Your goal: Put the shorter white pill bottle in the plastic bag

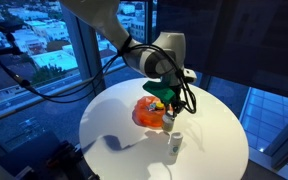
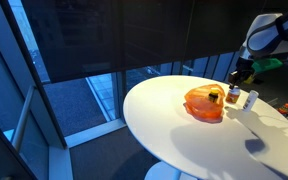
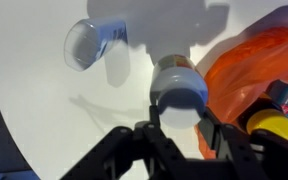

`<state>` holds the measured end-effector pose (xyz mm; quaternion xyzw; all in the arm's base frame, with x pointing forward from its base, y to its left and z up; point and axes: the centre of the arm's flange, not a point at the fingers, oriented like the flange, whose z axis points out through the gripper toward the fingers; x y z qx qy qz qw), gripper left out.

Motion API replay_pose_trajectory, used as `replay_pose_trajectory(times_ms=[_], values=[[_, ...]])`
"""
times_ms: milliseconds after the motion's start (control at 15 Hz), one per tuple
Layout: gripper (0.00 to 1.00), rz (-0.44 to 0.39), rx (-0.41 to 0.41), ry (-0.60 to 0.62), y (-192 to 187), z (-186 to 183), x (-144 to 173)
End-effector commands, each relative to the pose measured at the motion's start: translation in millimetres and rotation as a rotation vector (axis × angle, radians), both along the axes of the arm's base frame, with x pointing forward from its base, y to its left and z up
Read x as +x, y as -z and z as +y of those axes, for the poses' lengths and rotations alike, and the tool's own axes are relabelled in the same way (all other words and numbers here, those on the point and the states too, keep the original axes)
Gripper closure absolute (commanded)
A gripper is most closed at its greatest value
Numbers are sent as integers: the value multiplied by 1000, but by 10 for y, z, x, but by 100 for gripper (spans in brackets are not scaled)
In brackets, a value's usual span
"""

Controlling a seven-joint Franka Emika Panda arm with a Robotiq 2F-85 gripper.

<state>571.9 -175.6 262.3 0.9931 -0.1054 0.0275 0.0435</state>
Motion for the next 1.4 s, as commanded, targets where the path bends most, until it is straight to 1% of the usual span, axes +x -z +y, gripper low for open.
replay_pose_trajectory(times_ms=[0,333,667,1000,1200,1333], values=[[81,6,6,-23,-437,200,-20],[81,-50,21,-89,-786,561,81],[81,-95,33,-170,-940,1001,195],[81,-98,67,-238,-808,1324,269],[81,-87,87,-271,-675,1406,280],[81,-79,78,-283,-558,1415,294]])
